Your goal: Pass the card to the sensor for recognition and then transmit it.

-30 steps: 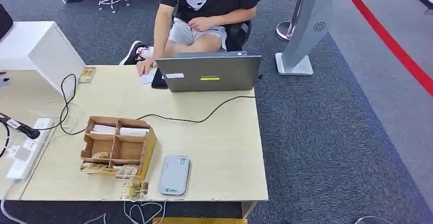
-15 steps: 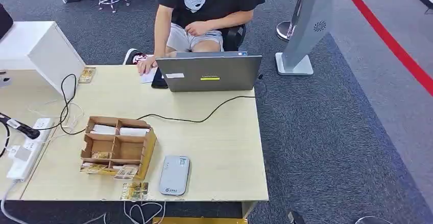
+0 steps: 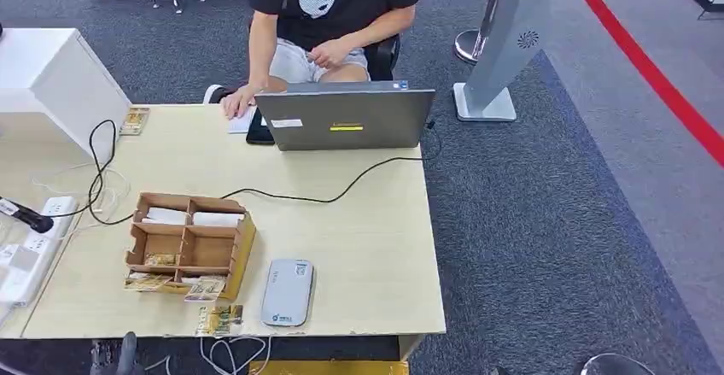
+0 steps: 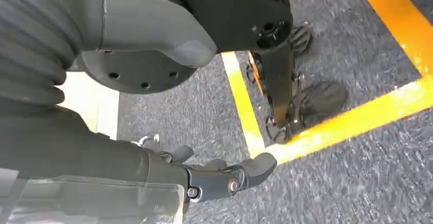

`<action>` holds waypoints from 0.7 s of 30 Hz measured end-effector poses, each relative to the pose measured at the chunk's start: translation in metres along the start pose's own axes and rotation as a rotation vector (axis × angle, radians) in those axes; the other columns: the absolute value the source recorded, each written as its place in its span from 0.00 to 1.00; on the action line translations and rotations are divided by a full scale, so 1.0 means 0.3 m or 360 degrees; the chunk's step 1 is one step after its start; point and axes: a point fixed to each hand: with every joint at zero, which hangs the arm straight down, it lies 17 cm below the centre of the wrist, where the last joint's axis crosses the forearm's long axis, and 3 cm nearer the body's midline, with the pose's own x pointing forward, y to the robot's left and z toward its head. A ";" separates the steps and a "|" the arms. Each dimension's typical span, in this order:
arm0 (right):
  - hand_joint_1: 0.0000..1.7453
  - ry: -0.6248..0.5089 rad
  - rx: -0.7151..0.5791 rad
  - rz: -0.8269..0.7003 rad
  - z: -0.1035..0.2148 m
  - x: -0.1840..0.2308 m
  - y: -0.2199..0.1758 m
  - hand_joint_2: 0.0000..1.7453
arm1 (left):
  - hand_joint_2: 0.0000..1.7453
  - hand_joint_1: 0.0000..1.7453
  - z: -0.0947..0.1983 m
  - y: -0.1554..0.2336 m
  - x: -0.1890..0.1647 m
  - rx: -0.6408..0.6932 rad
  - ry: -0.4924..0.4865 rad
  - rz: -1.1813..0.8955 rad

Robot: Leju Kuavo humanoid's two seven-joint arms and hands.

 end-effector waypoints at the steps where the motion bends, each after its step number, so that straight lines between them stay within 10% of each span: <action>1: 0.00 -0.0001 0.0001 -0.0002 0.000 0.002 0.000 1.00 | 1.00 0.00 0.000 -0.001 0.000 -0.0002 0.0001 0.0000; 21: 0.00 0.0003 0.0085 0.0174 0.007 0.000 0.034 1.00 | 1.00 0.00 0.001 0.026 0.058 -0.0071 -0.0033 0.0013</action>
